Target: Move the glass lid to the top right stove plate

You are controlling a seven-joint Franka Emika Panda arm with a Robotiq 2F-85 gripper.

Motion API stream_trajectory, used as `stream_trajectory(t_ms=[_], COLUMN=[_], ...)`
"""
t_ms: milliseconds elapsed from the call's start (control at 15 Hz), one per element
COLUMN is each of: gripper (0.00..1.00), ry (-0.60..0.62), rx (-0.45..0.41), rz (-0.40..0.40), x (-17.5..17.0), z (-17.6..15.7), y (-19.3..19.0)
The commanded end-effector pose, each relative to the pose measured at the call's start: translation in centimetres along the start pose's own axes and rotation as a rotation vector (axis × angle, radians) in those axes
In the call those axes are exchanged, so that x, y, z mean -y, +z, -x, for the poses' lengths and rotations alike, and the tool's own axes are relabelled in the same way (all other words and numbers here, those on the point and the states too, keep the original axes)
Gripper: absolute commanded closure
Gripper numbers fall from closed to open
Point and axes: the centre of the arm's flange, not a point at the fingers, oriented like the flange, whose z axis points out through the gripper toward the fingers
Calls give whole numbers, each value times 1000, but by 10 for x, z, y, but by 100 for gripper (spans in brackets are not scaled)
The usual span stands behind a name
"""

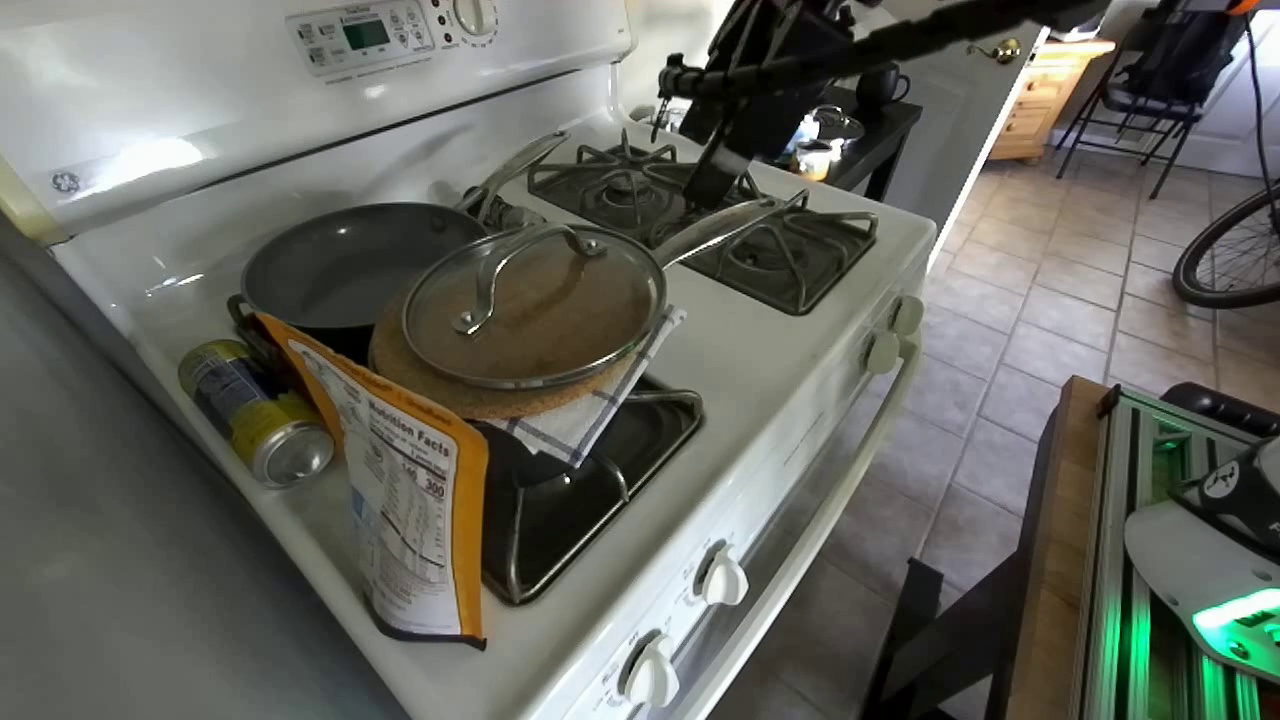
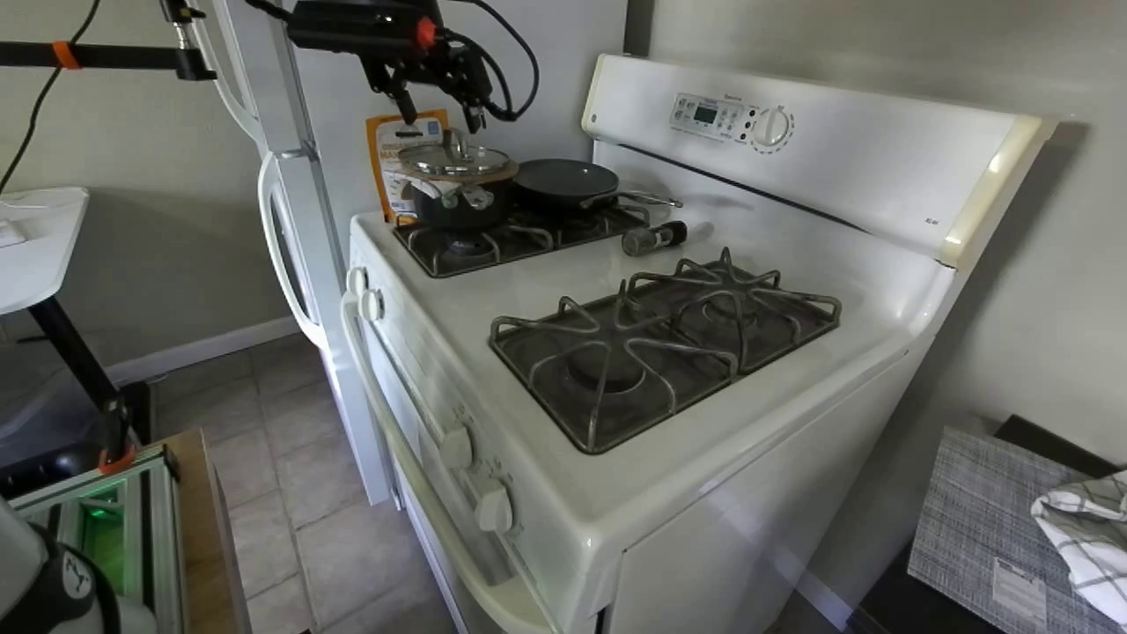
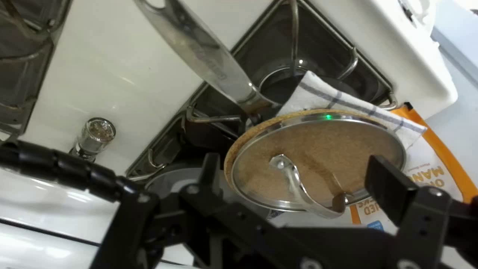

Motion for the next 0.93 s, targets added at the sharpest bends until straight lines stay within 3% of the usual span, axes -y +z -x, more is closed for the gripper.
stream_trajectory(t_ms=[0,333,467,533,733,867], gripper=[0,0,0,0,0,0], ry=[-161,-350,-340,-334,-340,-362], rx=[-33,-110,-138,-138,-152,-122], rz=[-107,-260,-348,-280,-324,-294], x=[-36,-52,-47,-42,-39,-38], z=[-5,-27,-34,-20,-28,-34], y=[0,2,8,-3,2,18])
